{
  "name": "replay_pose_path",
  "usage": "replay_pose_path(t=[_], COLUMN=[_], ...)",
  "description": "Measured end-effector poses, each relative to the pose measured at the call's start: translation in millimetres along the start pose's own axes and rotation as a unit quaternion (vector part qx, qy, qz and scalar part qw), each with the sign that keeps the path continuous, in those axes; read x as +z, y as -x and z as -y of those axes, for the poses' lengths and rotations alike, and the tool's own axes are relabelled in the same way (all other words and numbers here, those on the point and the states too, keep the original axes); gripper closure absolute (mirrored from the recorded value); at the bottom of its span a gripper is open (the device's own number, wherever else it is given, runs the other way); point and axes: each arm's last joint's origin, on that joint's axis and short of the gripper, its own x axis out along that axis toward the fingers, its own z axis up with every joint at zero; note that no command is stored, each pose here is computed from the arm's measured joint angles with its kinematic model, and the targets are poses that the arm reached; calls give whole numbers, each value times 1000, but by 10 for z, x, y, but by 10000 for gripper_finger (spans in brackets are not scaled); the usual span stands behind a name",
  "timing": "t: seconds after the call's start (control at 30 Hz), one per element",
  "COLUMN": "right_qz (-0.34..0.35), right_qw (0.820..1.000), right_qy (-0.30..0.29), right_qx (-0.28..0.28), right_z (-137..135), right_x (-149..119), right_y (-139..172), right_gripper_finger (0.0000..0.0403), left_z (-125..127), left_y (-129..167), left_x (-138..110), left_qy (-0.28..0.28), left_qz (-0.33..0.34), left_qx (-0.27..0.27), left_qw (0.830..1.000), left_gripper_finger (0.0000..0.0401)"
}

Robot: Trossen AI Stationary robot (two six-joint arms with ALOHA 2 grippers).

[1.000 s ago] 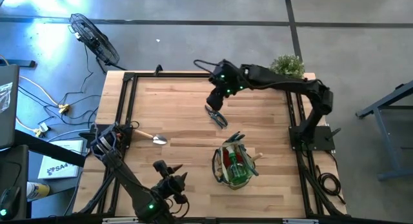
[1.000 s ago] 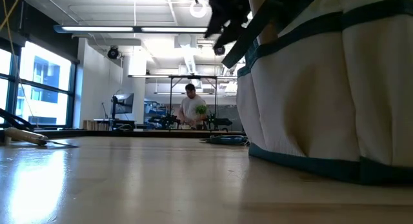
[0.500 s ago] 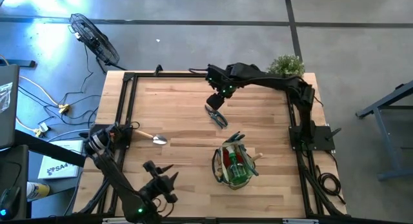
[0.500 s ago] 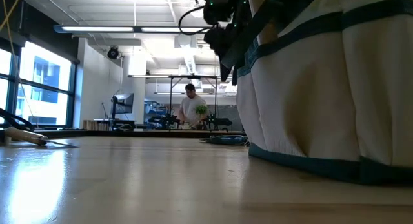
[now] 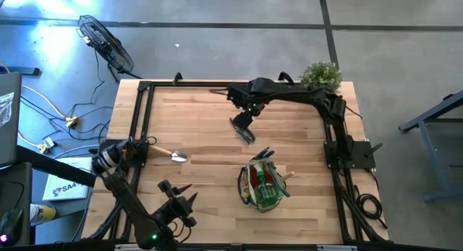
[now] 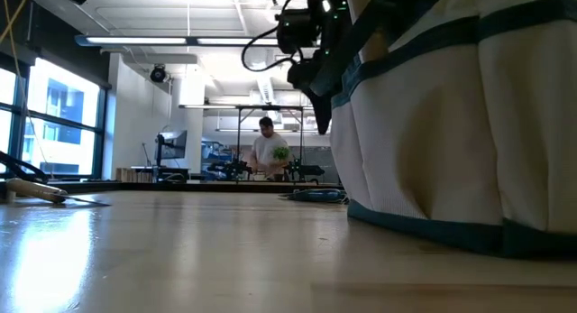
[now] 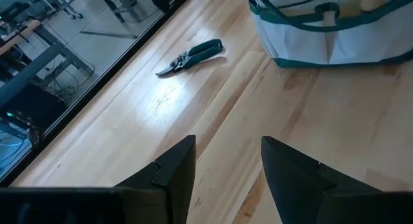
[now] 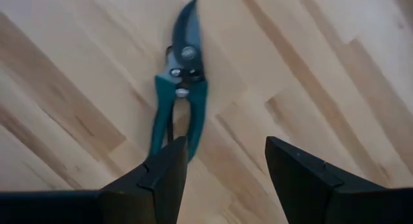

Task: Pick & Place Garden tools in Gardening bag
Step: Put the green shear scissors into the gardening bag

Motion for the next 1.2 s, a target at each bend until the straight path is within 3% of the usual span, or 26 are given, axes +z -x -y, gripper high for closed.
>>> replay_pose_path(t=[0.5, 0.67, 1.2], right_qz=[-75, -68, -87], right_qw=[995, 993, 992], right_qy=[57, 60, 51], right_qx=[-43, -75, -73], right_z=[-250, -233, -213], right_x=[-43, -31, -109], right_y=[-600, -652, -813], right_gripper_finger=[204, 204, 204], left_z=[-37, -39, -41], left_y=[63, 62, 101], left_x=[-202, -207, -227], left_qy=[30, 30, 32], left_qz=[8, 5, 8], left_qx=[-4, -3, -9], left_qw=[999, 1000, 999], left_gripper_finger=[233, 233, 233])
